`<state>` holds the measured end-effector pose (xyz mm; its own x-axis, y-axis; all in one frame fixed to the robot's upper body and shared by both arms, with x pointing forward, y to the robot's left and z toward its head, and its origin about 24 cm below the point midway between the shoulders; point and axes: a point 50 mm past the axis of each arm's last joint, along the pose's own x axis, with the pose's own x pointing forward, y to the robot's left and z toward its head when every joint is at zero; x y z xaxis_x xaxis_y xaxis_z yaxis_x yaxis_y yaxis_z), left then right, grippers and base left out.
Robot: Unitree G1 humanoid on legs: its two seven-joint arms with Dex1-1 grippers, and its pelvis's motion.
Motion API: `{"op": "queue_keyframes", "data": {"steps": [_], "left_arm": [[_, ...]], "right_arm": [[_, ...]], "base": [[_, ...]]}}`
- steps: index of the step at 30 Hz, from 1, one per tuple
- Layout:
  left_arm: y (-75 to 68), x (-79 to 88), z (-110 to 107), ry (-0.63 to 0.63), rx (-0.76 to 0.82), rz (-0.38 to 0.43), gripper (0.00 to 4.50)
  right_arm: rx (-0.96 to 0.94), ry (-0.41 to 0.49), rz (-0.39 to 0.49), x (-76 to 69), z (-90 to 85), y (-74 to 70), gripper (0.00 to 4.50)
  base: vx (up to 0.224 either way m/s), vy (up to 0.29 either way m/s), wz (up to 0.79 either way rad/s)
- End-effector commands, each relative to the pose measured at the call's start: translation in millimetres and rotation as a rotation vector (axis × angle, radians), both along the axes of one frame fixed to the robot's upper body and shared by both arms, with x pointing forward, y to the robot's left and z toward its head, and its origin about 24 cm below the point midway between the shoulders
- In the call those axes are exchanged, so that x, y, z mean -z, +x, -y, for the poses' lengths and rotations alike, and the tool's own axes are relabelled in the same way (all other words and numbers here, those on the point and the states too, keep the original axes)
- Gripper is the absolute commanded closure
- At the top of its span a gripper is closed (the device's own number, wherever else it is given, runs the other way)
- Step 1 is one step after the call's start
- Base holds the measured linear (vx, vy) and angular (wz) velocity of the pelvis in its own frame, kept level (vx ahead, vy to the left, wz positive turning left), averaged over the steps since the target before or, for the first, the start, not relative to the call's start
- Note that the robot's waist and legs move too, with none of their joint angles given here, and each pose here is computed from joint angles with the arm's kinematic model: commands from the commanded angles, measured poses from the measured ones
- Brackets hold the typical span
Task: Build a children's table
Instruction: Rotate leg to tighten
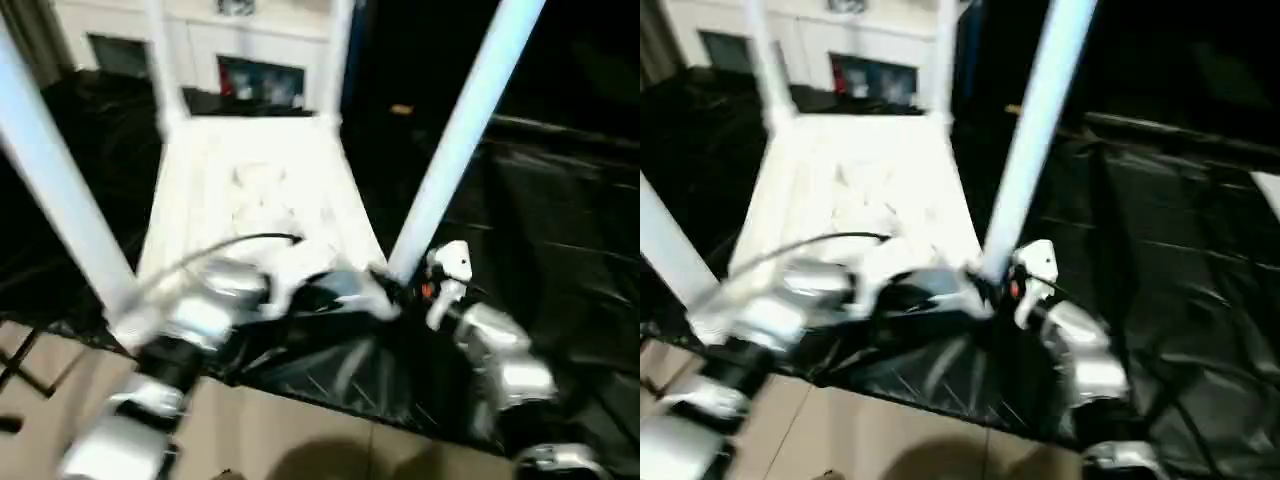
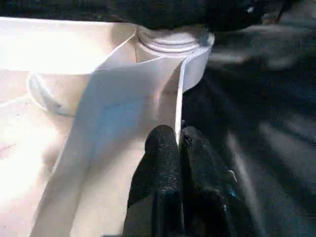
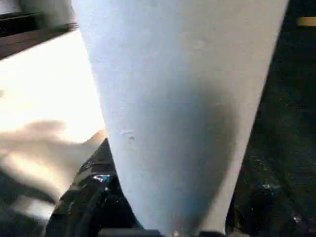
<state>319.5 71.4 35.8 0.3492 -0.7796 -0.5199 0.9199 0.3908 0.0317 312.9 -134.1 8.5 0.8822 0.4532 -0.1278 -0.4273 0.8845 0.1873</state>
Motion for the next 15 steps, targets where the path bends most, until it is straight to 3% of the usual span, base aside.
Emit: {"op": "queue_keyframes", "data": {"steps": [1, 4, 7, 8, 9, 13, 15], "left_arm": [[0.1, -1.1, 24, -0.024, -0.023, 0.020, 4.50], [1.5, -2.4, 38, -0.006, -0.021, 0.056, 4.50], [2.7, -4.7, 37, -0.001, -0.004, 0.068, 4.50], [3.2, -5.2, 36, 0.002, -0.002, 0.071, 4.50], [6.3, -6.0, 27, 0.019, -0.006, 0.081, 4.50], [9.1, -6.6, 17, 0.027, -0.008, 0.090, 4.50], [11.7, -6.0, 6, 0.048, -0.004, 0.098, 4.50]], "right_arm": [[-0.061, 0.063, -0.153, 25.8, -40.1, -13.6, 2.44], [-0.001, 0.056, -0.142, 11.8, -72.4, 1.9, 2.44], [-0.013, 0.054, -0.106, 1.1, -80.7, 8.8, 2.44], [-0.017, 0.061, -0.095, -1.6, -81.7, 10.2, 2.10], [-0.003, 0.041, -0.046, -7.7, -74.5, 15.2, 2.10], [0.001, 0.025, -0.022, -8.3, -61.9, 16.2, 1.71], [-0.051, -0.017, 0.011, -6.9, -45.4, 12.3, 1.67]], "base": [[0.000, 0.000, 0.00], [0.000, 0.000, 0.00], [0.000, 0.000, 0.00], [0.000, 0.000, 0.00], [0.000, 0.000, 0.00], [0.000, 0.000, 0.00], [0.000, 0.000, 0.00]]}}
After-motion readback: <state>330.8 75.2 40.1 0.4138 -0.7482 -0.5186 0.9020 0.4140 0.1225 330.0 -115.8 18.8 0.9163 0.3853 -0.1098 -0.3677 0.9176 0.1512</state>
